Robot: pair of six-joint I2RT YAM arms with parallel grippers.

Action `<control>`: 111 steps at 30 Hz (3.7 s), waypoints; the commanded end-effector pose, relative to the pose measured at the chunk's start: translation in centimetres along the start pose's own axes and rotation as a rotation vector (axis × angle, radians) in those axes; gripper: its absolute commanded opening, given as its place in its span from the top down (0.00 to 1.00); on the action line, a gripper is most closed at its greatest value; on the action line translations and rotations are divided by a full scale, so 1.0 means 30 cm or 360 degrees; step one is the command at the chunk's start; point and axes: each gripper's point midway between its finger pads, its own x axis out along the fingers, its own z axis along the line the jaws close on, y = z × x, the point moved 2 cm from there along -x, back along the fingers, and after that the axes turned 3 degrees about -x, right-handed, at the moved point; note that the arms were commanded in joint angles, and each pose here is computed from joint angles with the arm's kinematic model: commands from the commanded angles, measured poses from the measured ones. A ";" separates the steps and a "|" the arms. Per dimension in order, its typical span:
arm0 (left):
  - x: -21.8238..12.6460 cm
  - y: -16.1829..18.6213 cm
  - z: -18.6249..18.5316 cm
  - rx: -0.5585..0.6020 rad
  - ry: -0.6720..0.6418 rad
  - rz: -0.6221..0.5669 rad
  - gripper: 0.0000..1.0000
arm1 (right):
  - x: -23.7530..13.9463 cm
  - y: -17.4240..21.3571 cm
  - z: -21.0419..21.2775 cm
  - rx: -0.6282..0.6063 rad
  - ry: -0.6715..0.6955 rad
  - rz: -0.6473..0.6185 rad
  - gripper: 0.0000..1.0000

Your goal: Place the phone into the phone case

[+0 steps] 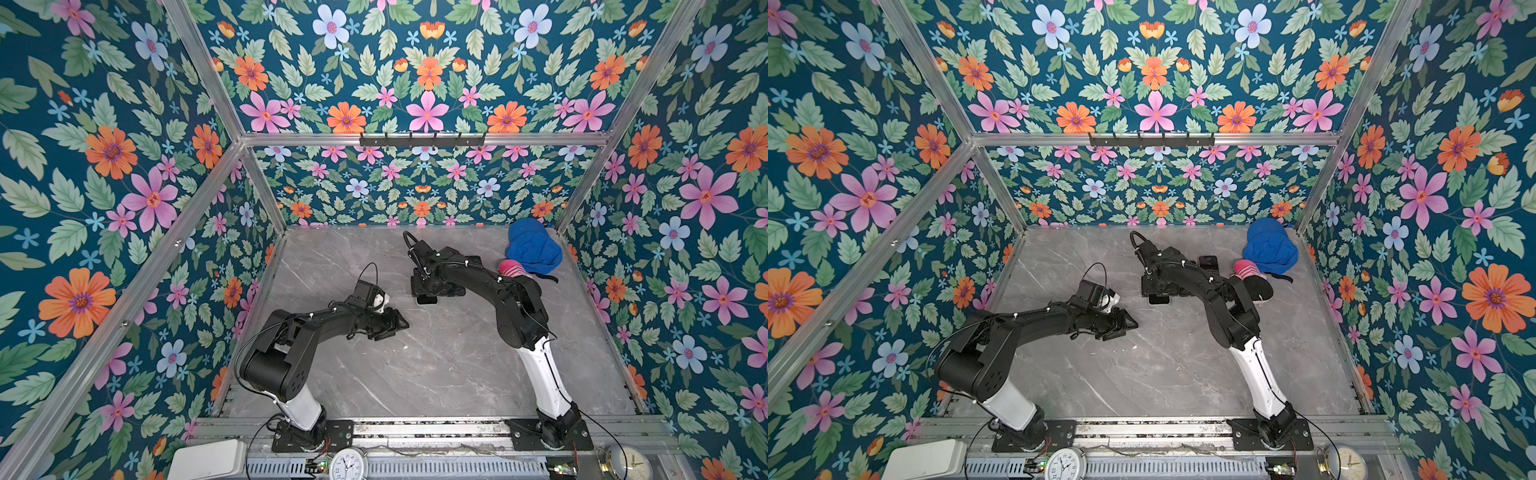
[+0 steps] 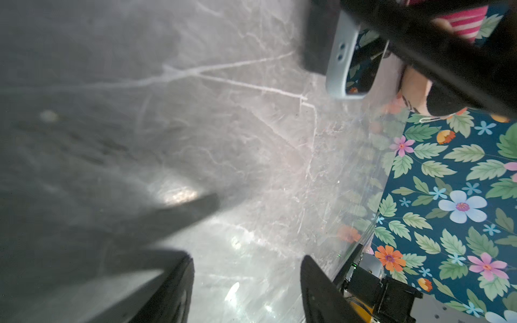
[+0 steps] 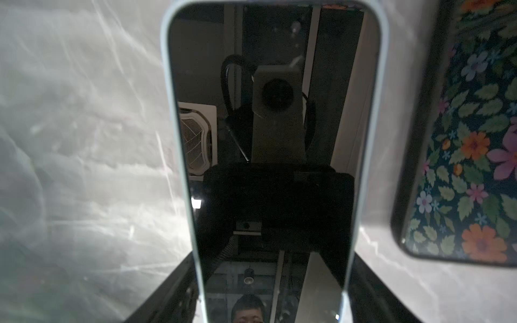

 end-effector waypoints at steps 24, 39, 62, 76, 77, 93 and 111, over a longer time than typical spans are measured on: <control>-0.031 -0.029 0.064 0.0071 -0.0205 -0.0070 0.29 | -0.111 -0.081 -0.026 -0.0029 0.0073 0.0003 0.02; -0.575 -0.243 -0.019 0.0697 -0.0809 -0.1452 0.00 | -0.561 0.174 -0.447 -0.0317 0.0165 -0.1424 0.07; -0.677 -0.429 0.343 0.0882 -0.0824 -0.1908 0.00 | -0.434 0.369 -0.960 0.0094 0.0421 -0.1603 0.01; -0.663 -0.437 0.389 0.0886 -0.0820 -0.2006 0.00 | -0.352 0.317 -0.969 0.0127 0.0108 -0.1606 0.01; -0.654 -0.435 0.396 0.0875 -0.0827 -0.1973 0.00 | -0.350 0.316 -0.967 0.0121 0.0106 -0.1612 0.01; -0.655 -0.447 0.396 0.0872 -0.0851 -0.1978 0.00 | -0.304 0.288 -0.938 0.0034 0.0001 -0.1501 0.01; -0.650 -0.451 0.399 0.0867 -0.0846 -0.1964 0.00 | -0.303 0.289 -0.938 0.0036 0.0006 -0.1502 0.01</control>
